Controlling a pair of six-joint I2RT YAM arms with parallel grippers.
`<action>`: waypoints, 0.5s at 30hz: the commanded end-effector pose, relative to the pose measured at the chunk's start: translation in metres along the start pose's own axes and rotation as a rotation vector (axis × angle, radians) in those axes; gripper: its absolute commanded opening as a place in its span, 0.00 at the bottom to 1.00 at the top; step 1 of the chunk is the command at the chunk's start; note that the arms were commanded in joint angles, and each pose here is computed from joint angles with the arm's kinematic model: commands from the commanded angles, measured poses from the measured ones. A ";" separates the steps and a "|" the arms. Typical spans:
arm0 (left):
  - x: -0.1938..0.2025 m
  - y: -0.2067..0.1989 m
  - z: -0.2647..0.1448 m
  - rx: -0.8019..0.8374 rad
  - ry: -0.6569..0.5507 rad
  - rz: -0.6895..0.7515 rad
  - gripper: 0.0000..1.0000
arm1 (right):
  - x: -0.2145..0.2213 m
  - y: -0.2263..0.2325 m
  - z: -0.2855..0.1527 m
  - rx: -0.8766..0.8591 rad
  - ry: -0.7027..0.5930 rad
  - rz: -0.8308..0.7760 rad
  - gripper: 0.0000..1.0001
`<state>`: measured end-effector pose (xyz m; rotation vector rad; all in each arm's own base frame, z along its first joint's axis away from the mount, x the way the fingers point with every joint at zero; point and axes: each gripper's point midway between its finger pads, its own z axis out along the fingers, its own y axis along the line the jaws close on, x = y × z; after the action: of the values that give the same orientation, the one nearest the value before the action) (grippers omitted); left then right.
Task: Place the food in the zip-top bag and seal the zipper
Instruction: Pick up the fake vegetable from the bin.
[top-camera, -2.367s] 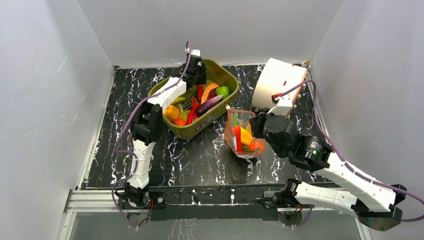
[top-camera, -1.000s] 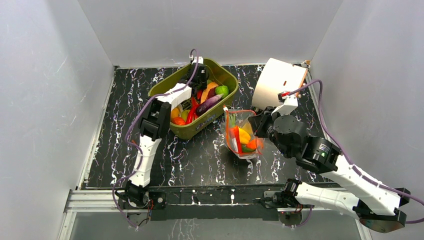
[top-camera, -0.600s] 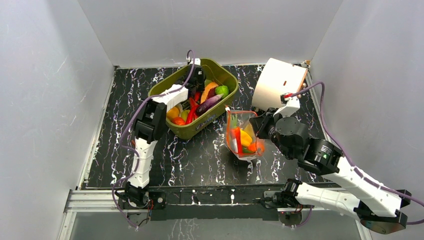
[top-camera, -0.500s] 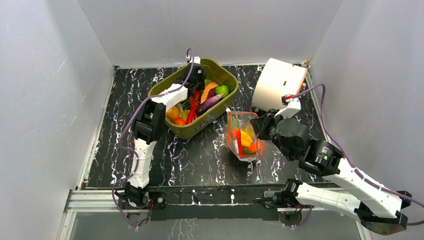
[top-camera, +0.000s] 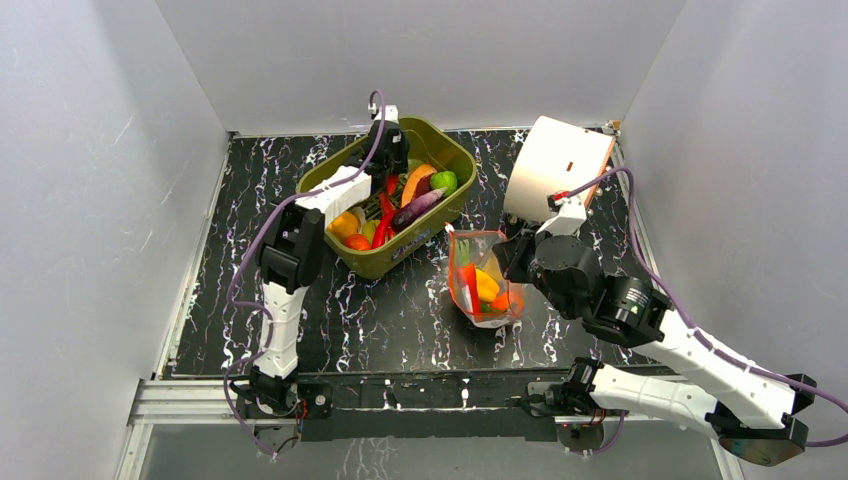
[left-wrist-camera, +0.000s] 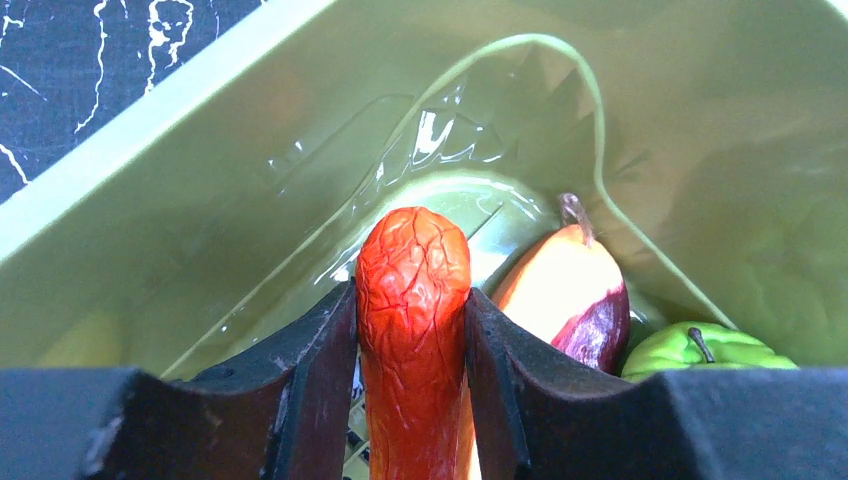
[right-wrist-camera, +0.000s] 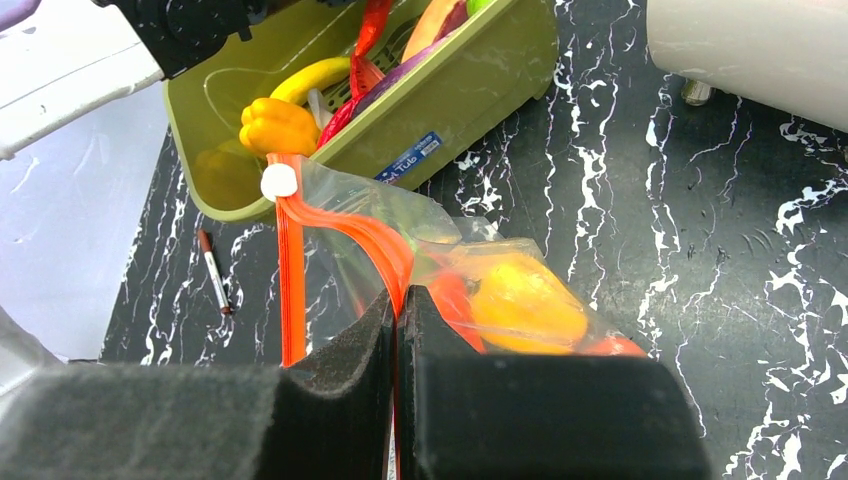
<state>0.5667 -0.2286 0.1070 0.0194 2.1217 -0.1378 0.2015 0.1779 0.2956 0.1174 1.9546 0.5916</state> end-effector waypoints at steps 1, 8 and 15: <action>-0.058 -0.002 -0.039 0.023 -0.116 -0.031 0.22 | -0.027 0.020 -0.004 -0.045 -0.061 0.041 0.00; -0.090 -0.015 -0.089 0.126 -0.136 -0.056 0.22 | -0.023 0.026 -0.002 -0.072 -0.045 0.064 0.00; -0.108 -0.044 -0.172 0.365 -0.111 -0.099 0.23 | -0.017 0.023 -0.002 -0.066 -0.034 0.103 0.00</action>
<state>0.5191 -0.2399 0.2334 0.0713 2.0087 -0.3847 0.2025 0.1874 0.2914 0.1109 1.9836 0.6032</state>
